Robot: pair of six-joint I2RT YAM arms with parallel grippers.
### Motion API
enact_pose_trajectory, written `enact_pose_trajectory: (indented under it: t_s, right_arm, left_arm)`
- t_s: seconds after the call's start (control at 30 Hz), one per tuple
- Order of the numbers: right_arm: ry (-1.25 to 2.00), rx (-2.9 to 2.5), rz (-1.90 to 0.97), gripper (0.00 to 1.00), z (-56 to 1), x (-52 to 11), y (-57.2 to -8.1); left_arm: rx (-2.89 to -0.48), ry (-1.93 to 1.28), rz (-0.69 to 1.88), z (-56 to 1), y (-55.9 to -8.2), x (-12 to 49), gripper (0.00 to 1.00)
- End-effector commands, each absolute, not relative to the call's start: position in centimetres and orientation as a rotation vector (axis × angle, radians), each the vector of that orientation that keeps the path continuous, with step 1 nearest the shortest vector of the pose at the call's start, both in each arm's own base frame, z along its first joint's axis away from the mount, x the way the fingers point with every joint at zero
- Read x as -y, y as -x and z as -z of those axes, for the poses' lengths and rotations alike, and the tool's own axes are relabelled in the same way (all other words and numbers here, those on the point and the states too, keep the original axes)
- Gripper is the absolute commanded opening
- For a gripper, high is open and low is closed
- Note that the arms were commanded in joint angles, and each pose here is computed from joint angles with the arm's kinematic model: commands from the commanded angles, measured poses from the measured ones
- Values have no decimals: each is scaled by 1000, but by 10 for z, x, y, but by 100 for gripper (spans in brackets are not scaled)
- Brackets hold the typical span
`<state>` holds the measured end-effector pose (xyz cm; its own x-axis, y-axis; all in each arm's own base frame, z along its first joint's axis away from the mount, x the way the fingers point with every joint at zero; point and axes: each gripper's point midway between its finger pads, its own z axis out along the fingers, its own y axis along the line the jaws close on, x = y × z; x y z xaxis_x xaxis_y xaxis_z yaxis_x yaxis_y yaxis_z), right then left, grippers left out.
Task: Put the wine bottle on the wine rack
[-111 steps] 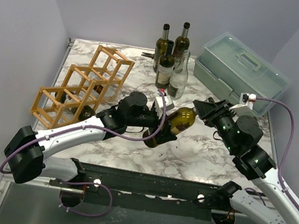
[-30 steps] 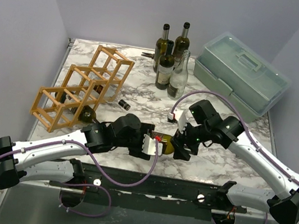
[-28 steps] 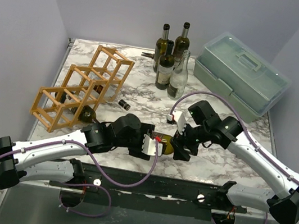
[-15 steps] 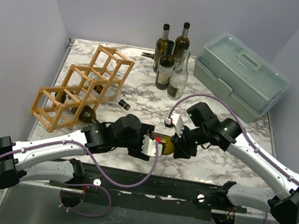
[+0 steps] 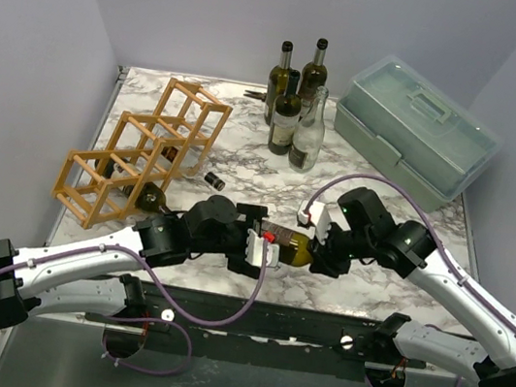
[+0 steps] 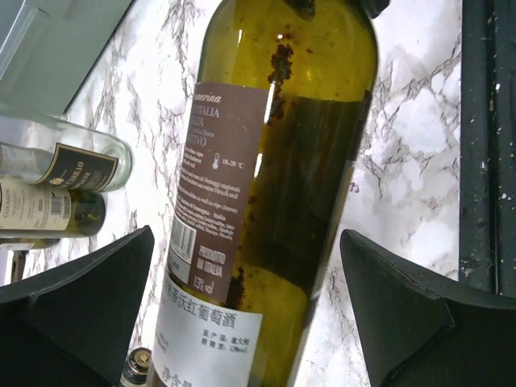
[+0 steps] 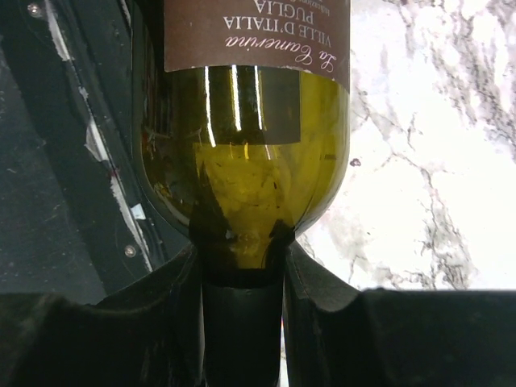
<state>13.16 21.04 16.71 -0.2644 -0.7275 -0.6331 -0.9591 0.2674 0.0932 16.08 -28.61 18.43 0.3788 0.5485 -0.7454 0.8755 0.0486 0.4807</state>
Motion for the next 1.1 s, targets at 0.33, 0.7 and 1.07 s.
enact_pose_trajectory:
  t_s: [0.33, 0.7, 1.07]
  right_arm:
    - [1316, -1917, -498, 0, -205, -209, -167]
    - [1239, -1895, -517, 0, -211, -212, -171]
    - [1196, -1847, -636, 0, -225, -229, -167]
  left_arm:
    - [-1167, -1482, 571, -238, -145, 294, 99]
    - [-1135, -1142, 607, -311, -169, 271, 99]
    - [-1223, -516, 451, -376, -240, 186, 99]
